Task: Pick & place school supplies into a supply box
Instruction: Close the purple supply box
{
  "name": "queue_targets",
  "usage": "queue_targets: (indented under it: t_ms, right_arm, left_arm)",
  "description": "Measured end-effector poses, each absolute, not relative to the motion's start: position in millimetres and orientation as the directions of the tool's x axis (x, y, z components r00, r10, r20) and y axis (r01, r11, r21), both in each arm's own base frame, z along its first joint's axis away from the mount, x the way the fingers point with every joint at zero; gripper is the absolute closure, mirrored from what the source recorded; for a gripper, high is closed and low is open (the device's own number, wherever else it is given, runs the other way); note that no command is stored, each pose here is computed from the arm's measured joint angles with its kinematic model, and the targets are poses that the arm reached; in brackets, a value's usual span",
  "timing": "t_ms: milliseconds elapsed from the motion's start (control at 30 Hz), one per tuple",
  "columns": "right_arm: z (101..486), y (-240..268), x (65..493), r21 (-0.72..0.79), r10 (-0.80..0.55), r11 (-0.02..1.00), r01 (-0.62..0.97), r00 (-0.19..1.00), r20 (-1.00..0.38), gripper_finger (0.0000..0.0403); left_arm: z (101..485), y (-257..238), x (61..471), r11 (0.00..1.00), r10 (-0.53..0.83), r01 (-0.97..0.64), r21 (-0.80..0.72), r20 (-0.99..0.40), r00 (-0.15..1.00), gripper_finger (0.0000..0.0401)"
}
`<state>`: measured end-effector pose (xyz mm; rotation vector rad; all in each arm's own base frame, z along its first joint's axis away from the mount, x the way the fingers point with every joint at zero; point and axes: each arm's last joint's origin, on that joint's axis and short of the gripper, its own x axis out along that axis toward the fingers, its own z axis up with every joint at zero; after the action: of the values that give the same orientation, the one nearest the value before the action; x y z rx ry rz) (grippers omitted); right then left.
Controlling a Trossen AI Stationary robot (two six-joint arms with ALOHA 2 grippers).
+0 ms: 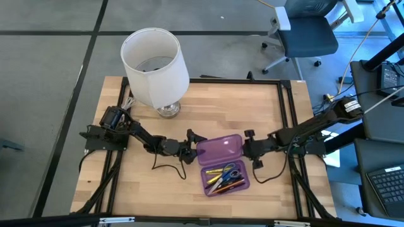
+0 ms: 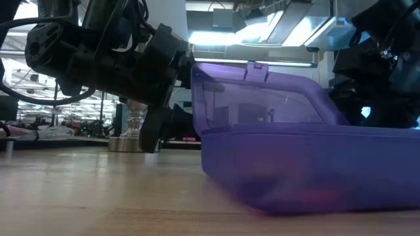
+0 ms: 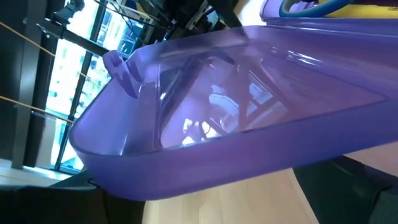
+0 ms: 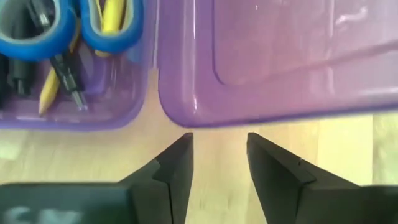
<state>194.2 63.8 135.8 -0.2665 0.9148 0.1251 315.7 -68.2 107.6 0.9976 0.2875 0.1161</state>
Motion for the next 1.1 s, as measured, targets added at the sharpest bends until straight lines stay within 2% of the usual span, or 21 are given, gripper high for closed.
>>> queue_targets:
  t_ms: [200,400,767,1100]
  right_arm:
    - [148,69,190,-0.168,-0.024,0.964,-0.205,0.566,-0.824,0.0249]
    - [170,70,173,-0.082,0.069,0.972,-0.222,0.598,-0.799,0.0249]
    - [200,64,150,-0.043,0.120,0.977,-0.208,0.705,-0.699,0.0249]
    - [201,63,148,-0.024,0.118,0.982,-0.189,0.705,-0.700,0.0249]
  left_arm:
    - [108,-68,316,0.541,0.226,0.031,0.841,-0.181,0.957,0.0050]
    - [110,-72,315,0.534,0.214,0.022,0.845,-0.161,0.964,0.0050]
    - [124,-92,319,0.404,0.171,-0.003,0.915,-0.073,0.982,0.0050]
    - [146,-120,332,0.329,0.110,-0.049,0.943,0.013,0.994,0.0050]
